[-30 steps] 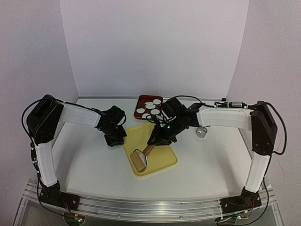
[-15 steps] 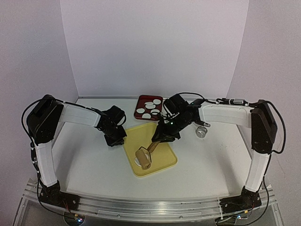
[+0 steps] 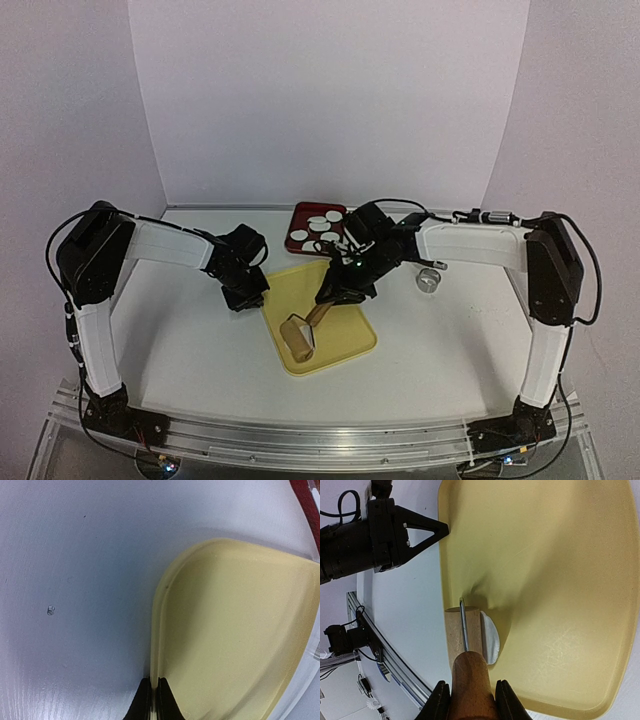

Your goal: Roll out the dumpling wrappers from the dough

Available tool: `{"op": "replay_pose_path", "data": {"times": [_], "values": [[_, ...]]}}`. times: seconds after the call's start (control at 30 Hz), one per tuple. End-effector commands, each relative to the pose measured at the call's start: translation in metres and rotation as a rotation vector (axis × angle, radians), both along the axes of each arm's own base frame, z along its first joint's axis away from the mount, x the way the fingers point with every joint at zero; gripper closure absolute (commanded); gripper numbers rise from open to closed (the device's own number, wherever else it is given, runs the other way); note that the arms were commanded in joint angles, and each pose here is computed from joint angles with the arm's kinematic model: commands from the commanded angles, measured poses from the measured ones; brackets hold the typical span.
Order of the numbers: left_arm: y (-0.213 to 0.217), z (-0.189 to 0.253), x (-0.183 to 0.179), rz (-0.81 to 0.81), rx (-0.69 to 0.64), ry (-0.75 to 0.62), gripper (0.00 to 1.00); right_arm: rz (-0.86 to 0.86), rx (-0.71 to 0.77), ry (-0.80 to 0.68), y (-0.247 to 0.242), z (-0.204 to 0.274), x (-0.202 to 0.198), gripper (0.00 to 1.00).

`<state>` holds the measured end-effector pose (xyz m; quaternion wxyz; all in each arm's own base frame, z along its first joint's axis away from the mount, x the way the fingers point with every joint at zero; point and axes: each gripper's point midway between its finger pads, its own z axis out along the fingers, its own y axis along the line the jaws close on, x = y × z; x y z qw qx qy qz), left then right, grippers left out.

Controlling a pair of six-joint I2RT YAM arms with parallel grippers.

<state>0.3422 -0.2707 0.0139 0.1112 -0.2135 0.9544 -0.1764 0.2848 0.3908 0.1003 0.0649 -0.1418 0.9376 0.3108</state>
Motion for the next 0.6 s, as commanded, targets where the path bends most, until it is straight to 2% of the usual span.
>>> {"op": "replay_pose_path", "data": {"times": [0.0, 0.2, 0.57], "values": [[0.006, 0.01, 0.009, 0.043, -0.022, -0.042, 1.0, -0.098, -0.514, -0.002, -0.105, -0.088, -0.007, 1.0], [0.008, 0.009, 0.009, 0.048, -0.032, -0.046, 1.0, -0.132, -0.535, 0.008, -0.129, -0.085, -0.006, 1.0], [0.009, 0.006, 0.006, 0.034, -0.026, -0.035, 1.0, 0.006, -0.522, 0.058, -0.085, -0.112, -0.023, 1.0]]}}
